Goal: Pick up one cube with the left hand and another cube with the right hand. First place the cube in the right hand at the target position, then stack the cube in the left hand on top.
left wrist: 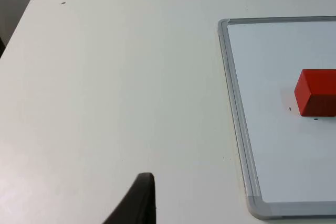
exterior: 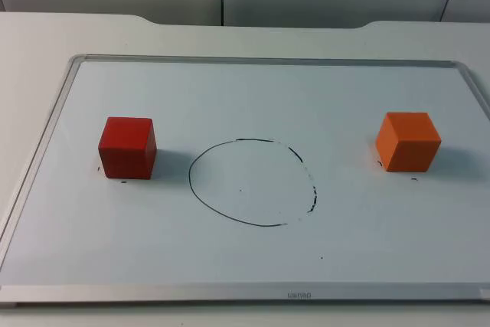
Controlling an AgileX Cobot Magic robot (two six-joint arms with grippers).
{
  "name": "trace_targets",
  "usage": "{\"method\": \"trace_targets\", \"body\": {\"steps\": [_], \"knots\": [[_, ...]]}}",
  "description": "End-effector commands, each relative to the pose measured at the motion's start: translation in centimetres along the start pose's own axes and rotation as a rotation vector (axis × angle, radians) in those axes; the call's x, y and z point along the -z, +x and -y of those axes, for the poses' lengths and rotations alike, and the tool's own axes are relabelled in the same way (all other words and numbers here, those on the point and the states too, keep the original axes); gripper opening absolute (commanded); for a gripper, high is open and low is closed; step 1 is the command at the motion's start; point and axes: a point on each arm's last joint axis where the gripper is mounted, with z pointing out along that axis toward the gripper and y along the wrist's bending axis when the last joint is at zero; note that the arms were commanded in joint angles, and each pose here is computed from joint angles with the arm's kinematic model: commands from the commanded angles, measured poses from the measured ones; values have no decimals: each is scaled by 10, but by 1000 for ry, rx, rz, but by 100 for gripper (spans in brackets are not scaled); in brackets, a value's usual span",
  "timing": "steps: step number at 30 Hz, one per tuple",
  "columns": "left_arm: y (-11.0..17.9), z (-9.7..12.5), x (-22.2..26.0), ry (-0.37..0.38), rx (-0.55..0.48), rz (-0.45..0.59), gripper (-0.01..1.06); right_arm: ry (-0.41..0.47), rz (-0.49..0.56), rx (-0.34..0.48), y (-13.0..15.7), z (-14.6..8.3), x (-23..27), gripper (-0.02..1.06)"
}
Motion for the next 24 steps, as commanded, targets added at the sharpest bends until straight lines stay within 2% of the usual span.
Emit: {"method": "trace_targets", "body": {"steps": [1, 12, 17, 24], "knots": [[1, 0, -1, 7, 3, 8, 105, -2, 0, -8, 1, -1, -1, 105], [1, 0, -1, 7, 3, 8, 105, -20, 56, -17, -11, -2, 10, 104], [1, 0, -1, 7, 3, 8, 105, -19, -15, -8, -28, -2, 2, 104], [1, 0, -1, 7, 3, 8, 105, -21, -128, -3, -69, -2, -19, 104]]}}
